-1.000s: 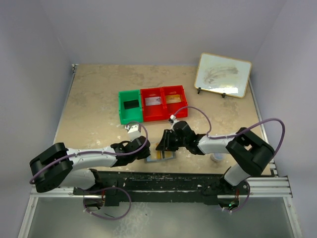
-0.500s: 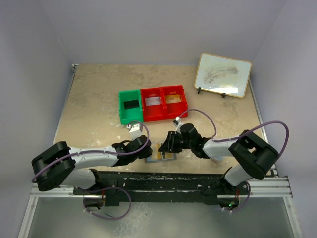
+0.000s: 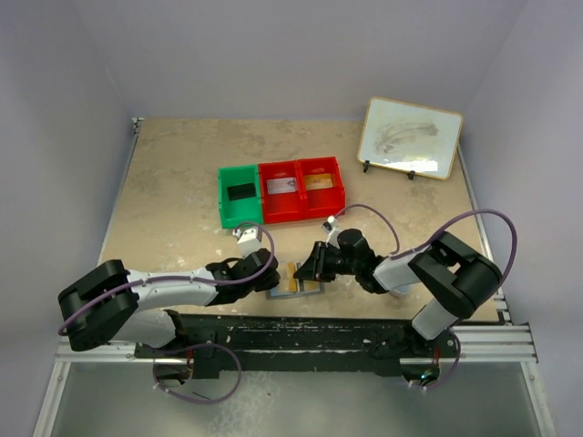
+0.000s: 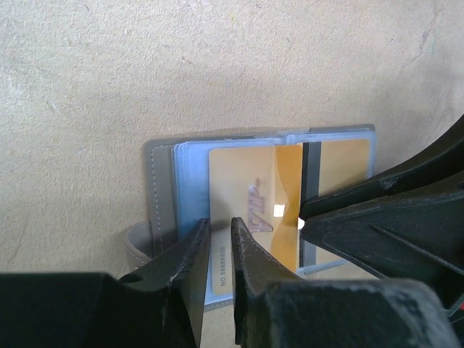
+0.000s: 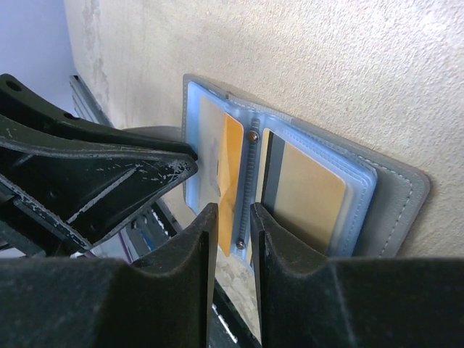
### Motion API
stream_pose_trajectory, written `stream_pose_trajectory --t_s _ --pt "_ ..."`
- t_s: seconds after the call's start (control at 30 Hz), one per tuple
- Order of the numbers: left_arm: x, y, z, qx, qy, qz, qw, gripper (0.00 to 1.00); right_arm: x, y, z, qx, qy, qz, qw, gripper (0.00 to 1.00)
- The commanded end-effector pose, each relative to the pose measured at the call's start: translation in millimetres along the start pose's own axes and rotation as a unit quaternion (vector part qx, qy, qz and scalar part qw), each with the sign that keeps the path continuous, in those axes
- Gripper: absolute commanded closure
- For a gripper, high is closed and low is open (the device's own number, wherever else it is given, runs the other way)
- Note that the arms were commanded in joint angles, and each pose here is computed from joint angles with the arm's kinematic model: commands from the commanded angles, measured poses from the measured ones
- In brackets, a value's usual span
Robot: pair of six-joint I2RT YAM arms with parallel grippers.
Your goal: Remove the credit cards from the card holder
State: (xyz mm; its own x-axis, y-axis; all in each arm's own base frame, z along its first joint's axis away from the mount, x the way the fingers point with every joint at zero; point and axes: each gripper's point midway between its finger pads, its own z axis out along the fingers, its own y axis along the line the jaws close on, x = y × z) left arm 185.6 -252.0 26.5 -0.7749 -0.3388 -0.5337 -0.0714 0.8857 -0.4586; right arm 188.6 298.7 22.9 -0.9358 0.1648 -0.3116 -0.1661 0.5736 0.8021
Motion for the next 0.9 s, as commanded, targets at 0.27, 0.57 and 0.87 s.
stream_pose_trajectory --t_s 0.27,0.57,0.87 --pt "9 9 1 -0.012 0.015 0.015 1.000 0.86 2 -7 9 0.003 0.013 -0.016 1.000 0.75" --pt "9 9 2 -0.012 0.015 0.015 1.000 0.87 -1 7 10 -0.030 0.012 -0.021 0.999 0.77" --pt "8 8 0 -0.010 0.014 0.014 1.000 0.87 6 12 8 -0.039 0.022 -0.008 0.999 0.94"
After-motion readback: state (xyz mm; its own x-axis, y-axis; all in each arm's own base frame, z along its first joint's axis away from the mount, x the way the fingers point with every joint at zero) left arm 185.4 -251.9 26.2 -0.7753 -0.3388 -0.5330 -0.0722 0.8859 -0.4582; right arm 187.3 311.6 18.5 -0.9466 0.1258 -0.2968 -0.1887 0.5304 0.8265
